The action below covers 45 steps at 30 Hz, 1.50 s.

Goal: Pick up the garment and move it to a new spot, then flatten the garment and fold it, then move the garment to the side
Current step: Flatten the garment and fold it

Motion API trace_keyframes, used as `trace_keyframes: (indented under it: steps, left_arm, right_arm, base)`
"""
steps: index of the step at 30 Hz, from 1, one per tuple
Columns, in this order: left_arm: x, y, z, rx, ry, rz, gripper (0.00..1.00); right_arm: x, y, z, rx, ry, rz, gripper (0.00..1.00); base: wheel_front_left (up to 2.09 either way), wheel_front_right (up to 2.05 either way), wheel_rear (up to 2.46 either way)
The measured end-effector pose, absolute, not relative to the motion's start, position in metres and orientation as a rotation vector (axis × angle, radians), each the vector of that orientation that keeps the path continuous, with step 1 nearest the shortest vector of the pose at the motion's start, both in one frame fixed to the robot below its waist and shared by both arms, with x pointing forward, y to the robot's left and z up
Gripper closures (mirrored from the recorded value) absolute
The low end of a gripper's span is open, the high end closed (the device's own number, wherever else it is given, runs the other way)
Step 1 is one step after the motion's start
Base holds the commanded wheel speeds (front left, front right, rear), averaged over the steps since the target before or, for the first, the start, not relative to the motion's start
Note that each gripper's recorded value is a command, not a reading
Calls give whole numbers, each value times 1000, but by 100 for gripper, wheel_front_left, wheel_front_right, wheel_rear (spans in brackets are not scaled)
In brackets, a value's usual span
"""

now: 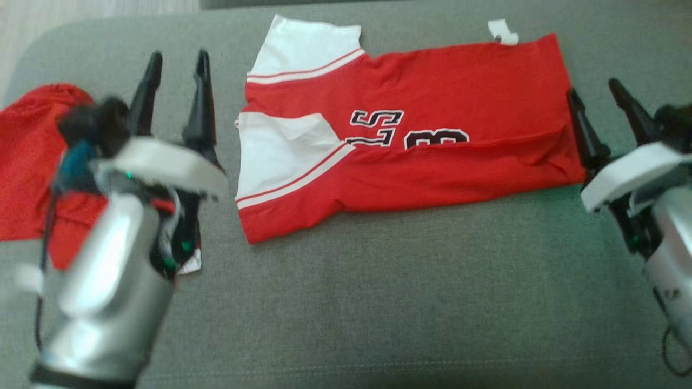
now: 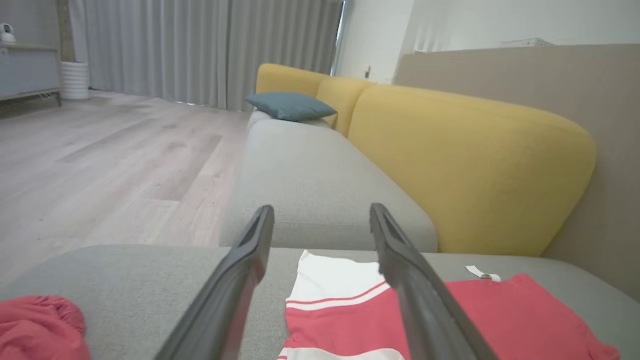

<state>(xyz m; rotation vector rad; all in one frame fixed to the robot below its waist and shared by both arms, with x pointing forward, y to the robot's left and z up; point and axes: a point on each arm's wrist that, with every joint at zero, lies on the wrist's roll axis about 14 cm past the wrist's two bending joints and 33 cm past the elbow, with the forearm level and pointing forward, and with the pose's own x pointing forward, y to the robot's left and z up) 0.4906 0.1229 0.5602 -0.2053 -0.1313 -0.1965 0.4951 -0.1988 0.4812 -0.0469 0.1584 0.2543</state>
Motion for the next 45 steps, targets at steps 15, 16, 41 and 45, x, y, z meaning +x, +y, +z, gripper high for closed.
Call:
trace_keyframes:
  steps: [15, 16, 41, 45]
  left_arm:
    - [405, 96, 489, -208, 10, -168, 0]
    - [405, 96, 485, -204, 21, -165, 0]
    - [445, 94, 363, 19, 447, -189, 0]
    - [451, 81, 363, 25, 455, -253, 100]
  right_arm:
    - [420, -188, 474, -45, 51, 138, 0]
    - [418, -188, 472, -47, 54, 133, 0]
    - [426, -217, 485, -72, 8, 42, 0]
    - [426, -224, 483, -76, 16, 18, 0]
  base:
    - [0, 0, 0]
    - [0, 0, 0]
    - [0, 0, 0]
    - [0, 0, 0]
